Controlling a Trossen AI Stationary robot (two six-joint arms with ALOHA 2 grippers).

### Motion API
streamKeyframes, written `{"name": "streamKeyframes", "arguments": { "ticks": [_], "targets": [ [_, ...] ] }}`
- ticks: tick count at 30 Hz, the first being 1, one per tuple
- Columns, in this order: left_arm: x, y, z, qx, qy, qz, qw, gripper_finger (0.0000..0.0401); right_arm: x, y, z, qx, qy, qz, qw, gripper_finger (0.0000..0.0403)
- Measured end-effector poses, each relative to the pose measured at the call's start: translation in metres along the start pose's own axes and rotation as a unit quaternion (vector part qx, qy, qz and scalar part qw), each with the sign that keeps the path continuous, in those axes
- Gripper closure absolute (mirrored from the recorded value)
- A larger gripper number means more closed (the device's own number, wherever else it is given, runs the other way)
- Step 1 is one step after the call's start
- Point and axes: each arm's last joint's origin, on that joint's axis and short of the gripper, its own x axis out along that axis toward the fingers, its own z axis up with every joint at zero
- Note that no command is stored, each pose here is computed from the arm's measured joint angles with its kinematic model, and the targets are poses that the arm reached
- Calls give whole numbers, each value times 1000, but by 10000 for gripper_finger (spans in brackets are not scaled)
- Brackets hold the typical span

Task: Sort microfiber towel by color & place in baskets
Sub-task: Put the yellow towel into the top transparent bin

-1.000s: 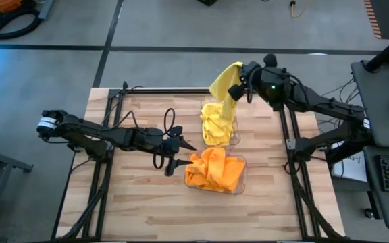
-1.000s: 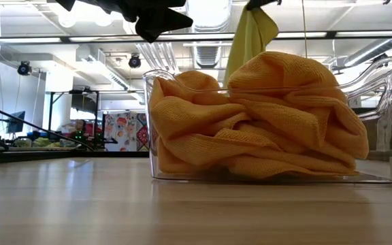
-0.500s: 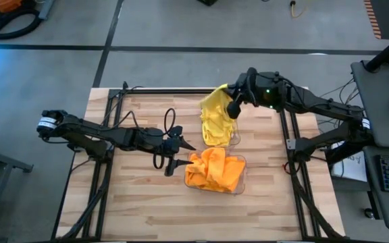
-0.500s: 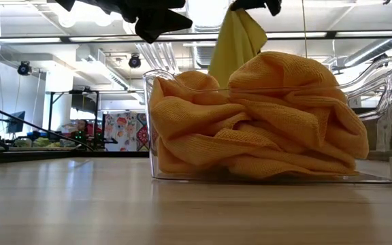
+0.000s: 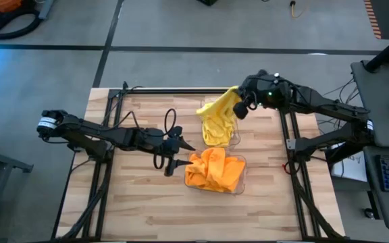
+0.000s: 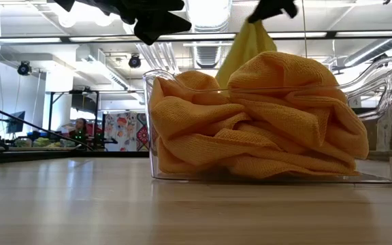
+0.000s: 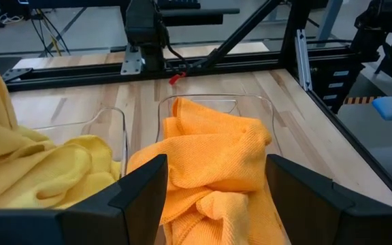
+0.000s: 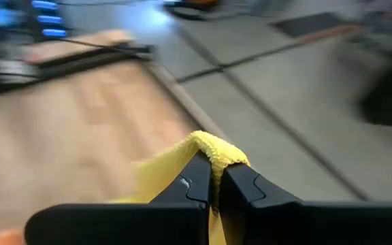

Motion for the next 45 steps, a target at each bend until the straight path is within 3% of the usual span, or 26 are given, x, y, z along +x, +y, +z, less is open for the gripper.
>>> {"name": "streamKeyframes", "arguments": {
  "ticks": [5,13,15,20,22,28,45],
  "targets": [
    [0,0,0,0,-1,0,1000,169,-13,-12,-4,-9,10,-130,991,394],
    [0,0,1,0,-4,0,1000,169,-8,-11,-4,-3,9,-142,990,394],
    [0,0,1,0,-4,0,1000,169,-2,-8,-4,0,9,-120,993,394],
    [0,0,1,5,-6,0,1000,169,17,6,2,21,-39,10,999,394],
    [0,0,1,5,-6,0,1000,169,23,9,3,27,-61,31,997,394],
    [0,0,1,6,-5,0,1000,169,40,14,-8,24,-58,31,998,394],
    [0,0,1,-3,-3,0,1000,169,80,22,-77,65,-53,56,995,394]
  ]
}}
